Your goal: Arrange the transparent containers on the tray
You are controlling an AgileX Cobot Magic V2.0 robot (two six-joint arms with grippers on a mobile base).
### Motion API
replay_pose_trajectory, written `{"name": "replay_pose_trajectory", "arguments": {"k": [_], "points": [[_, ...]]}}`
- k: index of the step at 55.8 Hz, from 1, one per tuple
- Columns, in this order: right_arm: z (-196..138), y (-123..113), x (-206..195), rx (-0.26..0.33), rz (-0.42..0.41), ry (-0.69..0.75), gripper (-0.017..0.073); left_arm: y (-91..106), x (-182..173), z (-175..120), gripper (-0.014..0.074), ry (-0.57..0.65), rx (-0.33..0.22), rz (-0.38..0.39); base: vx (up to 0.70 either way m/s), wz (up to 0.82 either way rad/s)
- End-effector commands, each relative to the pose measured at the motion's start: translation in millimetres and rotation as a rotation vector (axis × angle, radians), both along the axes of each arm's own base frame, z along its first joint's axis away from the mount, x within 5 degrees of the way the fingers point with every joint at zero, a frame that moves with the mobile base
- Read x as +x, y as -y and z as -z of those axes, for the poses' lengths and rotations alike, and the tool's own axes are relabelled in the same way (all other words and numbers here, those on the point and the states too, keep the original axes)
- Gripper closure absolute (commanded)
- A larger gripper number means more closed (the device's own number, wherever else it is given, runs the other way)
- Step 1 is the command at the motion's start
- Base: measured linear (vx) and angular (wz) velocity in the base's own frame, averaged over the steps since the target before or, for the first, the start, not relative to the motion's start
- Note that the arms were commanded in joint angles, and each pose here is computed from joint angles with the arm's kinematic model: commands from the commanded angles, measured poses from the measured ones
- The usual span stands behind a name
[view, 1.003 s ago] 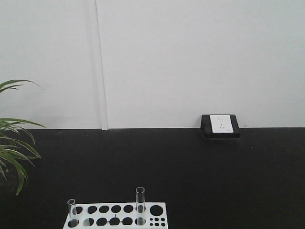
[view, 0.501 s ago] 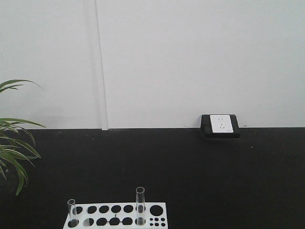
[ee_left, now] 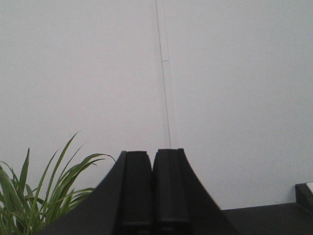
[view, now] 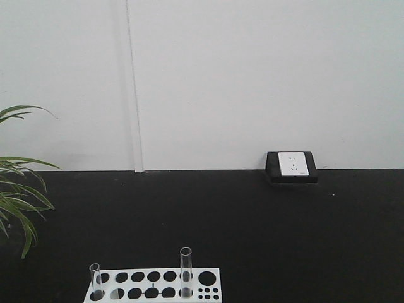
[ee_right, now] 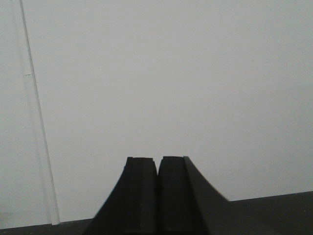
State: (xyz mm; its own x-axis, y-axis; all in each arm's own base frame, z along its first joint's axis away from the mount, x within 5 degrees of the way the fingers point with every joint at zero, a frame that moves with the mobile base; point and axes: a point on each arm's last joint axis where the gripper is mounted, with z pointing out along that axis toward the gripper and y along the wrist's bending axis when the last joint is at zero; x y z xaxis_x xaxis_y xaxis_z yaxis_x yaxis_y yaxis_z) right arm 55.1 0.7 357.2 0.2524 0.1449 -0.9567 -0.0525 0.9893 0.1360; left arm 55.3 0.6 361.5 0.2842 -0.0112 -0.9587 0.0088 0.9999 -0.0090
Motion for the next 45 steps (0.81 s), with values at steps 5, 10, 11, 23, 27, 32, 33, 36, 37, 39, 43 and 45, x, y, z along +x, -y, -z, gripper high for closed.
{"name": "replay_pose_trajectory", "arguments": {"k": [5, 10, 11, 23, 27, 32, 33, 36, 37, 39, 43, 45], "points": [[-33.5, -1.7, 33.4, -0.021, -0.005, 0.035, 0.0571, 3.9, 43.6, -36.1, 0.06, -0.054, 0.012, 0.023, 0.0, 0.0], [-29.3, -2.2, 49.3, -0.022, -0.007, -0.009, 0.0571, 5.3, 62.9, -32.0, 0.06, -0.109, 0.014, 0.031, 0.0, 0.0], [-28.4, -2.3, 51.6, -0.022, -0.007, -0.018, 0.0571, 5.8, 65.5, -31.3, 0.06, -0.114, 0.015, 0.035, 0.0, 0.0], [-19.2, -2.9, 76.1, 0.0, -0.014, -0.089, 0.0564, 10.5, 88.6, -24.3, 0.0563, -0.147, 0.024, 0.076, 0.0, 0.0], [-17.3, -2.9, 79.3, 0.002, -0.014, -0.105, 0.0549, 11.7, 89.3, -25.2, 0.0525, -0.135, 0.026, 0.088, 0.0, 0.0], [-15.5, -2.8, 80.2, 0.002, -0.012, -0.123, 0.0505, 12.2, 89.1, -26.0, 0.045, -0.127, 0.027, 0.093, 0.0, 0.0], [-15.3, -2.8, 80.2, 0.001, -0.012, -0.125, 0.0489, 12.2, 89.1, -26.0, 0.0435, -0.127, 0.027, 0.093, 0.0, 0.0], [-14.7, -2.8, 80.3, 0.001, -0.011, -0.132, 0.0439, 12.0, 89.2, -25.7, 0.0379, -0.129, 0.027, 0.092, 0.0, 0.0], [-14.5, -2.7, 80.3, 0.001, -0.011, -0.134, 0.0422, 11.8, 89.3, -25.4, 0.0351, -0.133, 0.026, 0.089, 0.0, 0.0], [-14.4, -2.7, 80.3, 0.001, -0.011, -0.135, 0.0374, 11.5, 89.4, -25.0, 0.0314, -0.138, 0.026, 0.086, 0.0, 0.0], [-13.6, -2.7, 80.4, 0.001, -0.01, -0.144, 0.0268, 10.5, 89.7, -23.6, 0.0221, -0.153, 0.024, 0.075, 0.0, 0.0], [-13.2, -2.6, 80.5, 0.001, -0.01, -0.148, 0.0203, 10.0, 89.8, -22.9, 0.0186, -0.161, 0.022, 0.07, 0.0, 0.0]]}}
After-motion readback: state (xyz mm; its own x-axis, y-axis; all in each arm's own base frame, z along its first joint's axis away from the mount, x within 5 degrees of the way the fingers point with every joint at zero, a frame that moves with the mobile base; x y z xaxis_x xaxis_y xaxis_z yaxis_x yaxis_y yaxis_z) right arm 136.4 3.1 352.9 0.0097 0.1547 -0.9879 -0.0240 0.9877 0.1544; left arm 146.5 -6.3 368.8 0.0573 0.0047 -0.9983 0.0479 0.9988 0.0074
